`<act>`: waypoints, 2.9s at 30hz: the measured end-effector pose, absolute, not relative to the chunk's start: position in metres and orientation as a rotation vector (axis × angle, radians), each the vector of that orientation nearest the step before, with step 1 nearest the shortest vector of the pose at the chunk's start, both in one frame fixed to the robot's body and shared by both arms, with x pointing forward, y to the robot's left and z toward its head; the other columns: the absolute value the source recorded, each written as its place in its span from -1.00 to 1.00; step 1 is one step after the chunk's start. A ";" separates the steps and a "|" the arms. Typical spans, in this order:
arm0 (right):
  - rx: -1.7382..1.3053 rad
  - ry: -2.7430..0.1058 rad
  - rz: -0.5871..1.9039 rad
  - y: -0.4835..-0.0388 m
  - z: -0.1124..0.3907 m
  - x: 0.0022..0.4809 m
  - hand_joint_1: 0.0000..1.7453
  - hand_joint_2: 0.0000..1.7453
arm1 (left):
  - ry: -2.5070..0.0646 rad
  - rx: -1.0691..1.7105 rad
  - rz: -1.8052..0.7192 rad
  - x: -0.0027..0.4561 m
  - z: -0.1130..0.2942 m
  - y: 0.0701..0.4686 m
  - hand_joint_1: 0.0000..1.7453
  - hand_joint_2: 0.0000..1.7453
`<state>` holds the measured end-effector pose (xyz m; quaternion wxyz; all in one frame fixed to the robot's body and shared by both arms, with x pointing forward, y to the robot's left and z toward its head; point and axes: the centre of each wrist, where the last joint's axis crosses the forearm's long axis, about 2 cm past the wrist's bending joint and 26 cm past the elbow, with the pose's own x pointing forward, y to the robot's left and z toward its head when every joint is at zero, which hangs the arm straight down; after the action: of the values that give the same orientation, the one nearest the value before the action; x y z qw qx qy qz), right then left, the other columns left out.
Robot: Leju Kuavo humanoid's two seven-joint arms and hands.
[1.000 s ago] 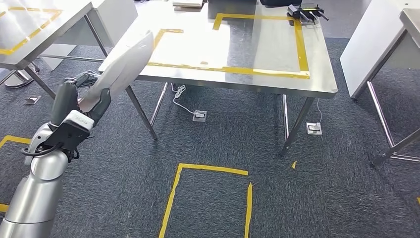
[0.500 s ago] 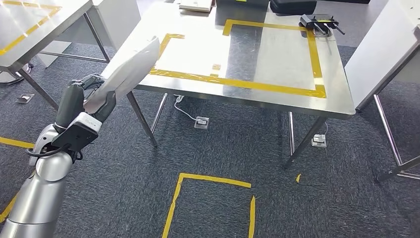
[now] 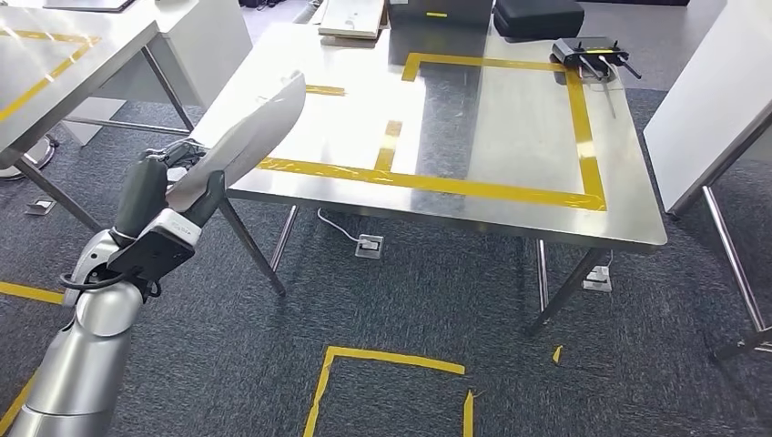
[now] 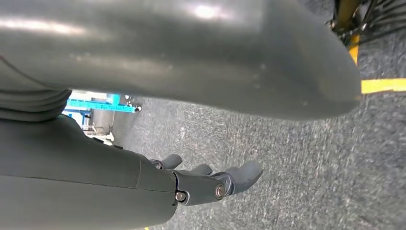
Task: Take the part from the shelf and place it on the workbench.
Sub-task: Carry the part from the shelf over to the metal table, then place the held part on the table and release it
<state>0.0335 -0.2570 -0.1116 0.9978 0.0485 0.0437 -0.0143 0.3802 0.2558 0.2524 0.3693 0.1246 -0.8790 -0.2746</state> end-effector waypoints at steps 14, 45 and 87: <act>0.096 0.086 -0.032 -0.258 -0.111 0.037 -1.00 -1.00 | -2.229 0.306 -0.752 0.381 0.248 0.244 1.00 1.00; 0.089 0.064 -0.006 -0.262 -0.111 0.039 -1.00 -1.00 | -2.059 0.267 -0.810 0.392 0.212 0.239 1.00 1.00; 0.064 0.069 0.162 -0.287 -0.112 0.038 -1.00 -1.00 | -1.401 1.008 -1.656 0.431 0.136 0.239 1.00 1.00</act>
<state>0.0377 -0.2874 -0.1123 0.9956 0.0319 0.0344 0.0808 0.4310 0.2388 0.1356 0.3660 0.3919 -0.5451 -0.6444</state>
